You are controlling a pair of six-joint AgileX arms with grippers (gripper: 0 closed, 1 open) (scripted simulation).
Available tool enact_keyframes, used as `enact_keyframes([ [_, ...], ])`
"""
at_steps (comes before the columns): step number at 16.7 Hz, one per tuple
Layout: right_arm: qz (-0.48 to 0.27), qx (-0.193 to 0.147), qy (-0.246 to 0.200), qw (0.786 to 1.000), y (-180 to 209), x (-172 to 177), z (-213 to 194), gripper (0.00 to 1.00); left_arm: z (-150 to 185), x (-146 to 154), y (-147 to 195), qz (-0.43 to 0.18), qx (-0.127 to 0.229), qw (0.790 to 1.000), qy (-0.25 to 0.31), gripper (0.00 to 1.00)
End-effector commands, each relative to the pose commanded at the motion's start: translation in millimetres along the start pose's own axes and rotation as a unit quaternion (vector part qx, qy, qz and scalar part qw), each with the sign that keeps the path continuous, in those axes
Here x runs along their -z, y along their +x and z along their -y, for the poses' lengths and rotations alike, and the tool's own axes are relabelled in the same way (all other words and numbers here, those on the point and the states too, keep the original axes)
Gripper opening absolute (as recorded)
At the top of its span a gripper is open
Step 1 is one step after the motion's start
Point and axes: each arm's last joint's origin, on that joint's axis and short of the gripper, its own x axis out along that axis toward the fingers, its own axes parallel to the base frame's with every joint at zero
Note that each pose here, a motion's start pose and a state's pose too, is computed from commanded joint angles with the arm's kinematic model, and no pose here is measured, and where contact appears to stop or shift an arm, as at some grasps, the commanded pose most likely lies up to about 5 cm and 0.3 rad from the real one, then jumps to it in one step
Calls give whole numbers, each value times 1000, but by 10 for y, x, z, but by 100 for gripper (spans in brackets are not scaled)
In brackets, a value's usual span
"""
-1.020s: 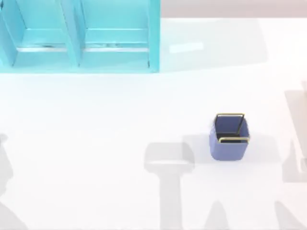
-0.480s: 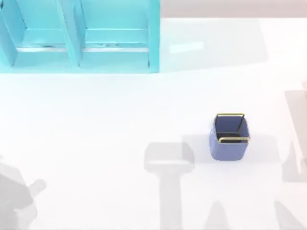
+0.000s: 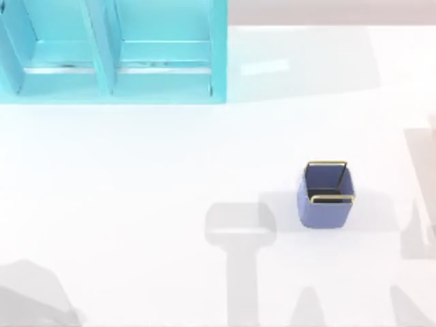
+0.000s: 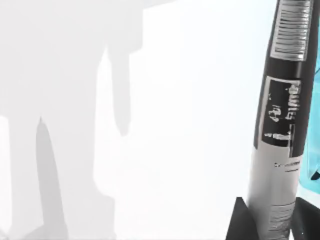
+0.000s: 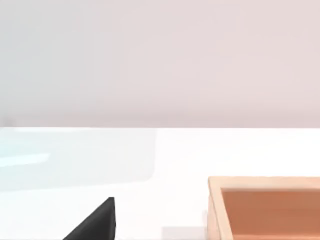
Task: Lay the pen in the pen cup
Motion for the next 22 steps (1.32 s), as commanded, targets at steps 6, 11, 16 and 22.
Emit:
enact_keyframes([
  [6, 0, 0, 0, 1000, 0, 0, 0, 100, 67, -40, 108, -5, -23, 999, 27, 0],
  [11, 0, 0, 0, 1000, 0, 0, 0, 100, 425, -92, 662, -15, -115, 980, 162, 0],
  [16, 0, 0, 0, 1000, 0, 0, 0, 100, 1032, 309, 1658, 2, -217, 899, 381, 0],
  [22, 0, 0, 0, 1000, 0, 0, 0, 100, 1694, 1883, 2790, 138, -238, 730, 626, 0],
])
